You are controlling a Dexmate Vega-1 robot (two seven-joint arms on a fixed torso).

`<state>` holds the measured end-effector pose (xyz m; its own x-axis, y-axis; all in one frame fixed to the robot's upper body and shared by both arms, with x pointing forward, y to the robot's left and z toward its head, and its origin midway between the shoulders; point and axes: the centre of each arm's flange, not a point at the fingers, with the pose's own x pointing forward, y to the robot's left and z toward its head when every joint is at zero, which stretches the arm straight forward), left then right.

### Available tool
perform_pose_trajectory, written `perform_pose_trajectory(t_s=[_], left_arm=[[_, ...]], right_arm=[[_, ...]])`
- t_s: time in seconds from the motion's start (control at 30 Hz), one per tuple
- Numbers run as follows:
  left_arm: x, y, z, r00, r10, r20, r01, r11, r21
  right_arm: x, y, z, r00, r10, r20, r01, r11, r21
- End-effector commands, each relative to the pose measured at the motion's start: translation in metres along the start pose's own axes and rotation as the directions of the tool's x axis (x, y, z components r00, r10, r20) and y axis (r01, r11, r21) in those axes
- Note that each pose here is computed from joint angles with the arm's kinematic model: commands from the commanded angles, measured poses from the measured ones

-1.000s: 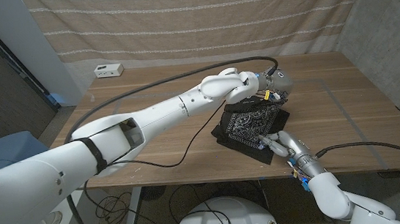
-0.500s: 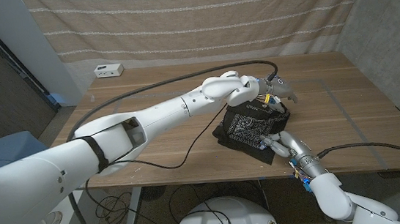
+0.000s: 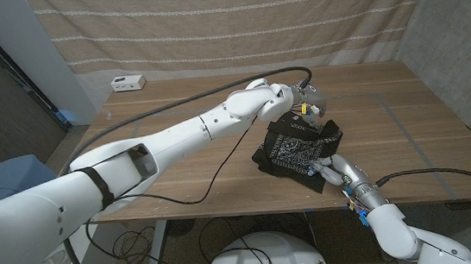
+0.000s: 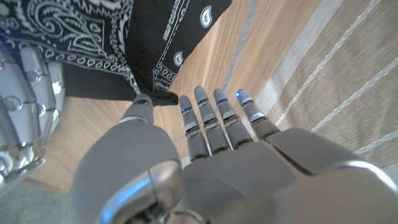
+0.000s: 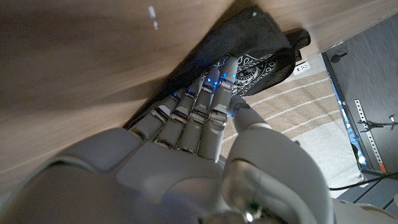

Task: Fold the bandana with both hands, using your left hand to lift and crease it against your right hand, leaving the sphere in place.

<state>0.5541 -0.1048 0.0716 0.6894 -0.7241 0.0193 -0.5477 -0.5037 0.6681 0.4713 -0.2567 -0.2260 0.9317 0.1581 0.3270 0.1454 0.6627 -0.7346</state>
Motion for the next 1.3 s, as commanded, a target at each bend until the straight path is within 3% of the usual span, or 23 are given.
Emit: perform_pose_trajectory(t_s=[0.03,0.27,0.7,0.9,1.17,1.3], left_arm=[[-0.022,-0.015,-0.028,0.982,-0.132,-0.135,0.138,0.990,0.038],[-0.032,-0.028,-0.032,0.976,-0.165,-0.143,0.175,0.983,0.056],[-0.062,-0.057,-0.027,0.994,-0.023,-0.110,0.040,0.987,0.154],[-0.076,-0.078,-0.028,0.993,0.049,-0.103,-0.023,0.971,0.237],[-0.082,-0.092,-0.034,0.989,0.014,-0.147,0.031,0.953,0.301],[-0.082,-0.101,-0.035,0.990,0.028,-0.136,0.017,0.947,0.320]], right_arm=[[-0.001,-0.015,0.026,0.992,-0.088,0.086,0.085,0.995,0.044],[-0.002,-0.019,0.035,0.984,-0.140,0.108,0.136,0.990,0.043],[0.002,-0.020,0.041,0.970,-0.199,0.141,0.187,0.978,0.098],[0.004,-0.020,0.044,0.968,-0.199,0.150,0.187,0.978,0.090],[0.006,-0.020,0.046,0.969,-0.192,0.155,0.183,0.980,0.072],[0.006,-0.020,0.047,0.970,-0.186,0.155,0.177,0.982,0.068]])
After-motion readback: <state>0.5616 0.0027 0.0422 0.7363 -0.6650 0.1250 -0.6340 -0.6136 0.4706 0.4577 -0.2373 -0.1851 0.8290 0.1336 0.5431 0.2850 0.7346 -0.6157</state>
